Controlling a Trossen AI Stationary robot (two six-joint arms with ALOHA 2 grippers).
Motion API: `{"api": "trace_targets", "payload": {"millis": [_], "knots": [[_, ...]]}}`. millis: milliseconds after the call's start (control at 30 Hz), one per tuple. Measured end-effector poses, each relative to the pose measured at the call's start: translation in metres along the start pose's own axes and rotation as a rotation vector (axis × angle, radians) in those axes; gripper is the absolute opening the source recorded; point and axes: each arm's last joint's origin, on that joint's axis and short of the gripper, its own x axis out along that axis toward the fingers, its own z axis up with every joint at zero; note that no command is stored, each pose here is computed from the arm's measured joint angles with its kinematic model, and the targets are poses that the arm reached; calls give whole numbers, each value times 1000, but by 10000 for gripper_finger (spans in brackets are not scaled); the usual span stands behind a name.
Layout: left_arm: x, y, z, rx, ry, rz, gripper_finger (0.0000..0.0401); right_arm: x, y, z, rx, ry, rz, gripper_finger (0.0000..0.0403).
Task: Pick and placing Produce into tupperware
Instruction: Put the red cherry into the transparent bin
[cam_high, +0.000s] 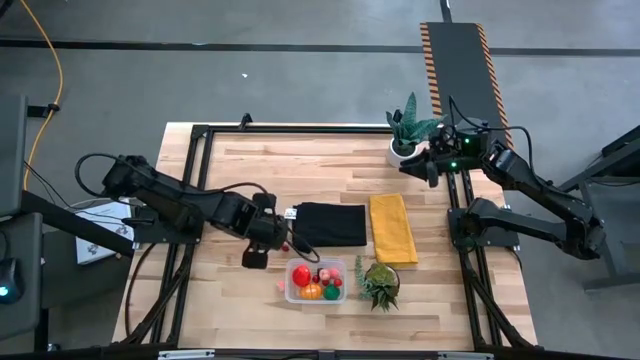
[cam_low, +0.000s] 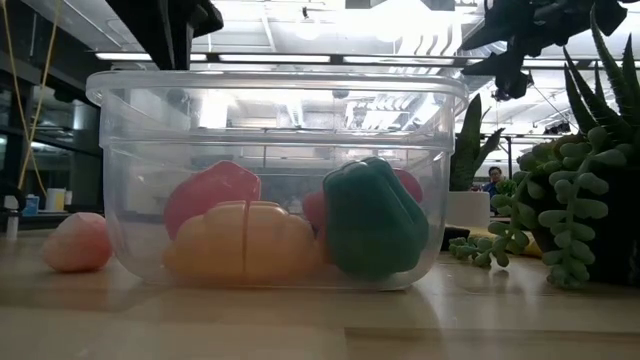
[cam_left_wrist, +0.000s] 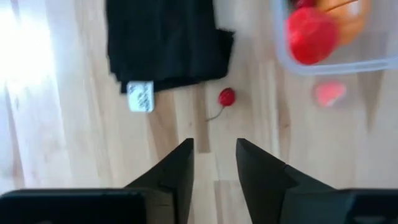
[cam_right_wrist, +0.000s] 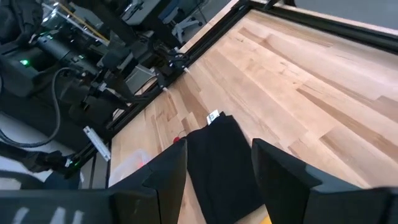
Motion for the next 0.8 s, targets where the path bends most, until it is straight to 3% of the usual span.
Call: {"api": "trace_targets", "payload": {"millis": [167,333,600,800], "knots": [[2,17,-3,-55,47,8,125,0,0,2,14,-29,-21,171],[4,30,-9,-72,70,17,105,0,0,3,44,-38,-27,171],[29,31,-50,-138,97,-48,53,0,-1,4,77,-58,-59,171],[41,30,-78,-191,9,-80,29,0,-1,5,123,-73,-56,171]]}}
